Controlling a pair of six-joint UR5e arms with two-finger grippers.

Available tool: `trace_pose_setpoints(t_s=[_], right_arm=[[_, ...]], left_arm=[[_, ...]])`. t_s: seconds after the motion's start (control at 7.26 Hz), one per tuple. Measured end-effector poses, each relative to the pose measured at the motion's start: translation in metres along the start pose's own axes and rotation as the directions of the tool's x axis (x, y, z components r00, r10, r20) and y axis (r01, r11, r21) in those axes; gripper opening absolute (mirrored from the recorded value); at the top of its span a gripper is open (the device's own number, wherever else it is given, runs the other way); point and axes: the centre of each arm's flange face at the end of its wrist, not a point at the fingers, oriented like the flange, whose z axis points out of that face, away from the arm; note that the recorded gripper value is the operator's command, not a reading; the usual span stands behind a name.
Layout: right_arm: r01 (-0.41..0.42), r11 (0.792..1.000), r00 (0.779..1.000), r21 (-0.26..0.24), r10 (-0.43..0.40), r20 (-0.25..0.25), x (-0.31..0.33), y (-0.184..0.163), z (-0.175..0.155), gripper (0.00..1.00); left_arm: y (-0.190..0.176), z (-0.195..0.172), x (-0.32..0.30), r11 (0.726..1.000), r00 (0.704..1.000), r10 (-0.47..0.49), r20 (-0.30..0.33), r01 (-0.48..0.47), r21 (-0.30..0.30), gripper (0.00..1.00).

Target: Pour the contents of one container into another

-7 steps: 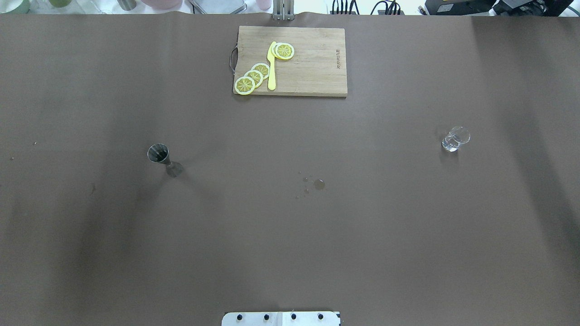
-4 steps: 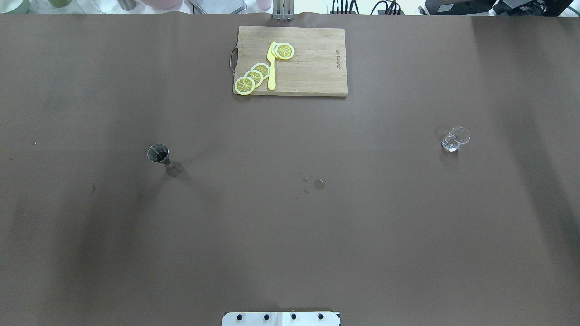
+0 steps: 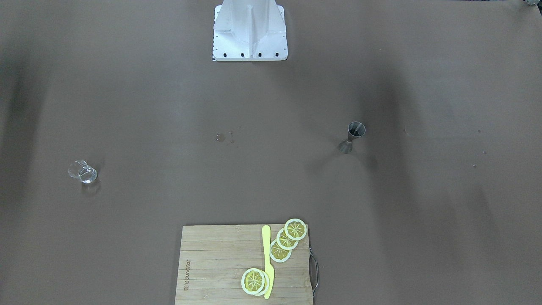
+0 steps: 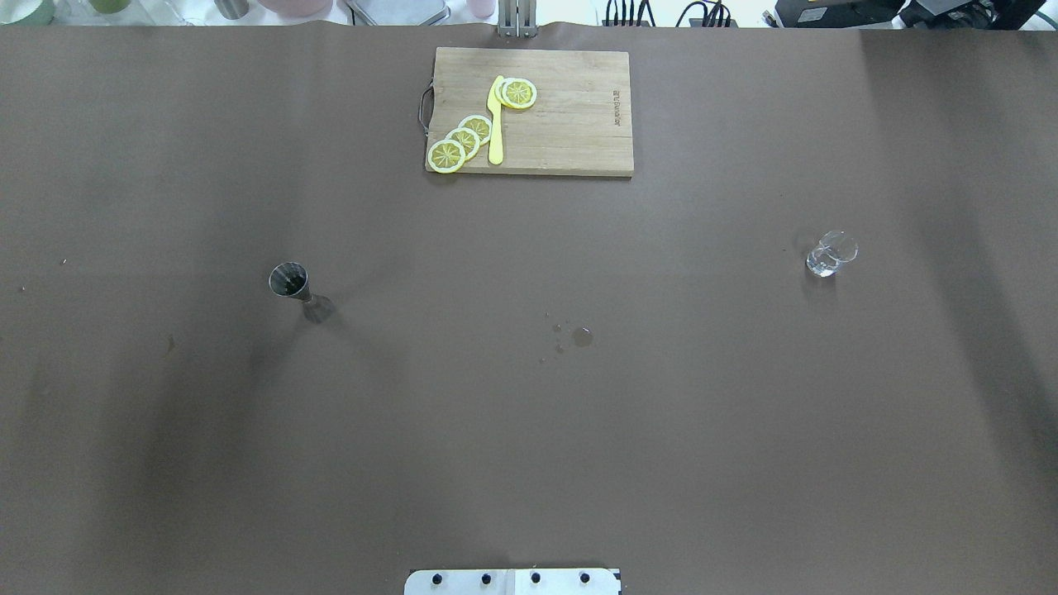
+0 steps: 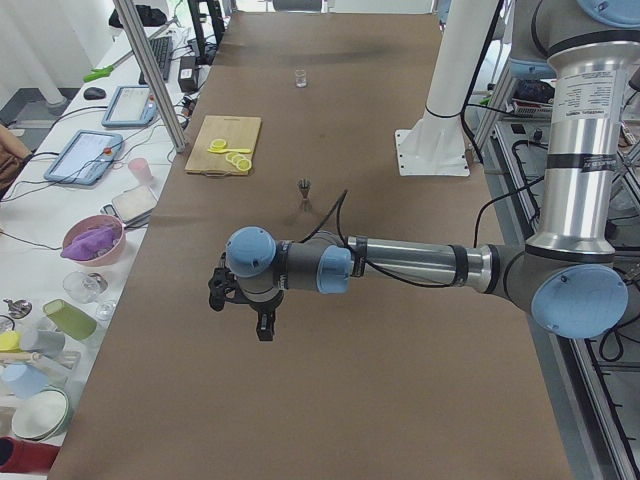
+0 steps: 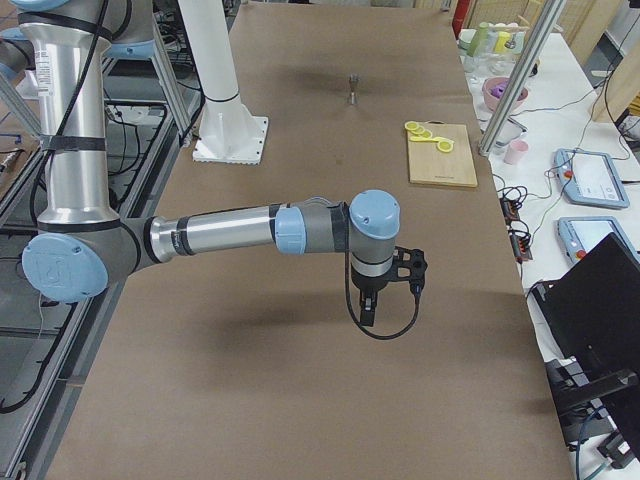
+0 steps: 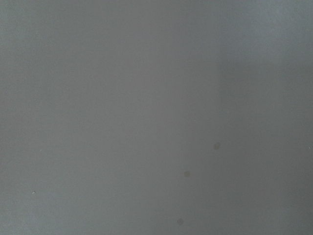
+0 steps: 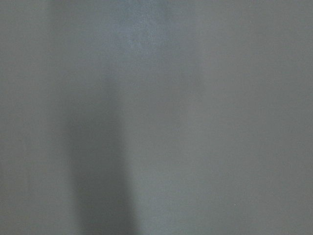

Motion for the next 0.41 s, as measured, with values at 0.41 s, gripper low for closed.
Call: trace_pose_setpoints(t_s=[0.41], right_arm=[[-0.001,1.0,1.0,-0.001,0.001,0.0,0.0004,0.0005,0.0004,1.0]], left_arm=[[0.0131,0.0022,-0.004,1.0,1.0,-0.007,-0.001,0.007,-0.006,0.98]])
